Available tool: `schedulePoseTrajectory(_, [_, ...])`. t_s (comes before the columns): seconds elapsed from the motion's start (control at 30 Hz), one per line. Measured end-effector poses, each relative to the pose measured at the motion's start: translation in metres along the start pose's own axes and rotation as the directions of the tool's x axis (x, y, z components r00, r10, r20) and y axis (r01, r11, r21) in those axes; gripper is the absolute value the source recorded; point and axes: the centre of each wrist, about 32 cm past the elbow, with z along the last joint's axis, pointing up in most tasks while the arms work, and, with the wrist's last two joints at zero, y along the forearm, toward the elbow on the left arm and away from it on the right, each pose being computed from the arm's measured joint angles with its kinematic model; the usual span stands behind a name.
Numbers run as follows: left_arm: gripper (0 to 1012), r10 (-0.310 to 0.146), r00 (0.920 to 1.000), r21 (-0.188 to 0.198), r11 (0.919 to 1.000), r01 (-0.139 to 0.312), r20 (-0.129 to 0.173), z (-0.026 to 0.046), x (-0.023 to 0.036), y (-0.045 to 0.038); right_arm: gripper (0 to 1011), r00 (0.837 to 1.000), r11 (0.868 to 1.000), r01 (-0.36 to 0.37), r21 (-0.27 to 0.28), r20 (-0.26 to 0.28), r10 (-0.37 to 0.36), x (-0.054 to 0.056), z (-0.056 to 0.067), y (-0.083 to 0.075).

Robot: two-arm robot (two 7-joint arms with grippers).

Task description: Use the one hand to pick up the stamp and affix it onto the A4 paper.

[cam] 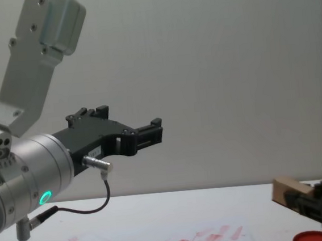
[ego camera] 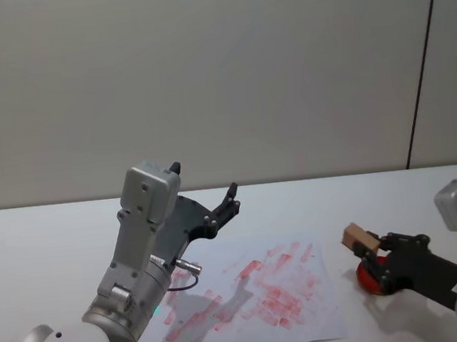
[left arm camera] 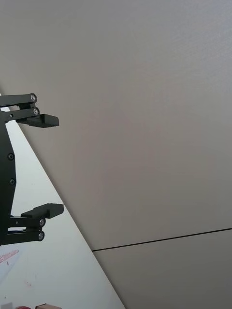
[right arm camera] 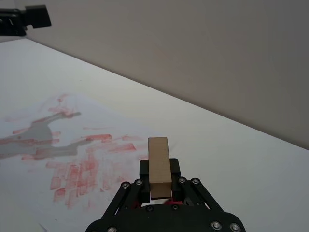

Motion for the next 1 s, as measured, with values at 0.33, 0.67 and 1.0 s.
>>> schedulePoseTrajectory(0.33, [1002,0.0,1.0,0.0,1.0,0.0,0.0,0.0,0.0,0.0,216,0.999,0.997,0.04,-0.062,0.004,-0.04,0.011,-0.012,-0.008])
schedulePoseTrajectory(0.67, [1003,0.0,1.0,0.0,1.0,0.0,0.0,0.0,0.0,0.0,217,0.998,0.992,0.056,-0.109,-0.001,-0.057,0.017,-0.023,-0.011])
schedulePoseTrajectory(1.0, [1003,0.0,1.0,0.0,1.0,0.0,0.0,0.0,0.0,0.0,500,0.997,0.992,0.068,-0.111,-0.019,-0.071,0.019,-0.026,-0.009])
